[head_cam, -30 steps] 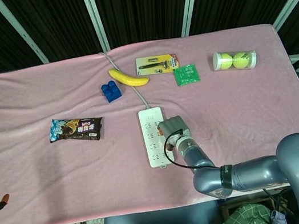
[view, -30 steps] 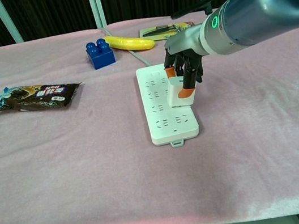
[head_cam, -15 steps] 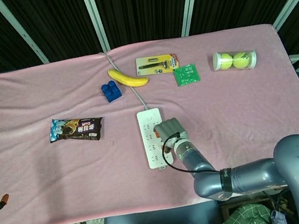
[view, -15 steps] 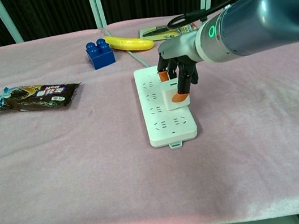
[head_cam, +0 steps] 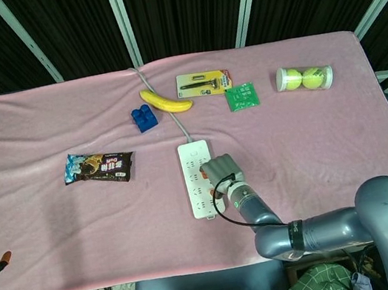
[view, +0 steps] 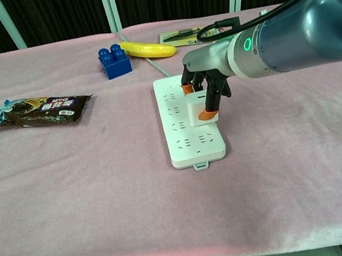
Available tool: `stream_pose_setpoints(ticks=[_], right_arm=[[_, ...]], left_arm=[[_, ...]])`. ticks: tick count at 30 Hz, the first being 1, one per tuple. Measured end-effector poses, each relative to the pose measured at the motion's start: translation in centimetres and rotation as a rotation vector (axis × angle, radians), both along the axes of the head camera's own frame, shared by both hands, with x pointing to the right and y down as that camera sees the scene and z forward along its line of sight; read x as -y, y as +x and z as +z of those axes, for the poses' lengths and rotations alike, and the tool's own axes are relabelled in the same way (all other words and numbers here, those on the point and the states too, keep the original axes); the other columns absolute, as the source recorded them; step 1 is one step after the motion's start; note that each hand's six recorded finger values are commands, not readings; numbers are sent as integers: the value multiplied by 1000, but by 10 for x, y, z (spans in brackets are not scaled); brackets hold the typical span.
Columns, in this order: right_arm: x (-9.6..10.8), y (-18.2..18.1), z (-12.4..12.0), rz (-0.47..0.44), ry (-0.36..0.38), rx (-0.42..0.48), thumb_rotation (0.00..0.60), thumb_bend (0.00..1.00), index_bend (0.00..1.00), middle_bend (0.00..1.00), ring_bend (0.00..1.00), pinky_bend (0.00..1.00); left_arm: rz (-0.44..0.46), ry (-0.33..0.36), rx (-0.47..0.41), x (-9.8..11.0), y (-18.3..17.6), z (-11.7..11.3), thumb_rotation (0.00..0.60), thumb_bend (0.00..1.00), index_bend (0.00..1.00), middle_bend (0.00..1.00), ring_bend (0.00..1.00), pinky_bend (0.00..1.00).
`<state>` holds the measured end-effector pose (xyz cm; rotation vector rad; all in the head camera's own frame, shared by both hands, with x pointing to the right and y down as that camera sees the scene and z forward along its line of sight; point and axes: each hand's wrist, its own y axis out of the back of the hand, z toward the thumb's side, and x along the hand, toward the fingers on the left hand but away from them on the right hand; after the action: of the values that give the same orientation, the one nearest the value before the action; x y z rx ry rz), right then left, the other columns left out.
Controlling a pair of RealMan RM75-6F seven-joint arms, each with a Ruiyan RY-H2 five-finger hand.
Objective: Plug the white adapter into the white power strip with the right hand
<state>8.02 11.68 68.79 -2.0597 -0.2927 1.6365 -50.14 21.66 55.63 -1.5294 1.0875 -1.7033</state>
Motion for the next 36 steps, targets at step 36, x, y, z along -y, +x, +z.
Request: stream_pose_setpoints(ticks=[36], right_arm=[[-21,-5,7,-86,17,32,600,525,1000,921,864,599]], left_arm=[[-3,-1,3,0,-1,0,600,227,9,0,0,0]])
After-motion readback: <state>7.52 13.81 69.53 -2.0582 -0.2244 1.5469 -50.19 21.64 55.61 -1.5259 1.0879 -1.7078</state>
